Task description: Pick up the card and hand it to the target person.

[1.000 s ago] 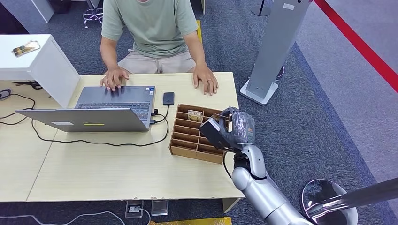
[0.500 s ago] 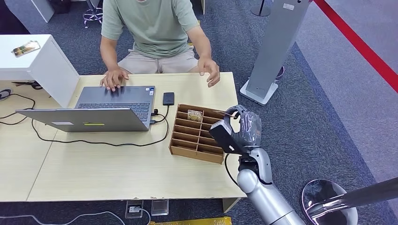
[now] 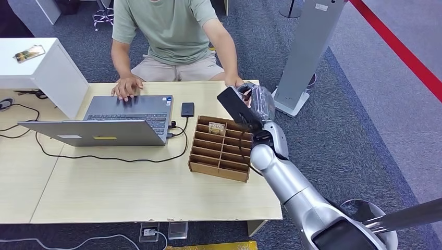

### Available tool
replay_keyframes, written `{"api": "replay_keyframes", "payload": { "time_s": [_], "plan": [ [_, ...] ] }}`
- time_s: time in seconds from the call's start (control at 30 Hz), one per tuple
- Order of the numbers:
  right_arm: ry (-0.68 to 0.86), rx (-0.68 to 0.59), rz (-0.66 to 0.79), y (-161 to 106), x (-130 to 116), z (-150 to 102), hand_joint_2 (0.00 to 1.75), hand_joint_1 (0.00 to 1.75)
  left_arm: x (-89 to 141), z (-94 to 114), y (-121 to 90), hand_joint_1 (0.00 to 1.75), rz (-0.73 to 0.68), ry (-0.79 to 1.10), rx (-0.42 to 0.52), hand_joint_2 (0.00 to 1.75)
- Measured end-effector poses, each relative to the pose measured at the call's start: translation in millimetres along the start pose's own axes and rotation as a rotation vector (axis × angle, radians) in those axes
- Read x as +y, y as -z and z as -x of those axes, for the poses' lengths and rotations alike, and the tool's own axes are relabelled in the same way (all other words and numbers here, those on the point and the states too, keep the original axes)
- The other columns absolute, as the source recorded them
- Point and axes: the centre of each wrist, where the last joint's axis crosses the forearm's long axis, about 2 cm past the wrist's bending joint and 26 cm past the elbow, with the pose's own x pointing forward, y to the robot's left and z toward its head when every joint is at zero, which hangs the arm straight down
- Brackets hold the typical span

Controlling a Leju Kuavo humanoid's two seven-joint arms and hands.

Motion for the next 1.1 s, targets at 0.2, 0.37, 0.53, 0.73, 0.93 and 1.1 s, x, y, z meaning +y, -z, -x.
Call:
{"api": "replay_keyframes", "payload": {
  "time_s": [0.2,0.37,0.53,0.73,0.93,1.1],
  "plan": [
    [-0.075,-0.001,-0.014,20,1,-10,1.75,1.40,1,0,0,0.00,-0.009,0.000,0.023,1.75],
    [-0.129,0.016,-0.031,26,5,-10,1.75,1.05,1,0,0,0.00,-0.009,0.000,0.028,1.75],
    [-0.165,0.047,-0.052,25,9,-1,1.75,0.00,1,0,0,0.00,-0.005,0.001,0.024,1.75],
    [-0.176,0.066,-0.058,21,13,9,1.75,0.00,1,0,0,0.00,0.001,0.010,0.017,1.75],
    [-0.117,0.027,0.001,20,12,13,1.75,0.00,1,1,0,0.00,-0.004,-0.006,0.019,1.75],
    [-0.051,-0.006,0.047,17,10,12,1.75,0.00,1,1,0,0.00,-0.009,-0.021,0.022,1.75]
  ]
}}
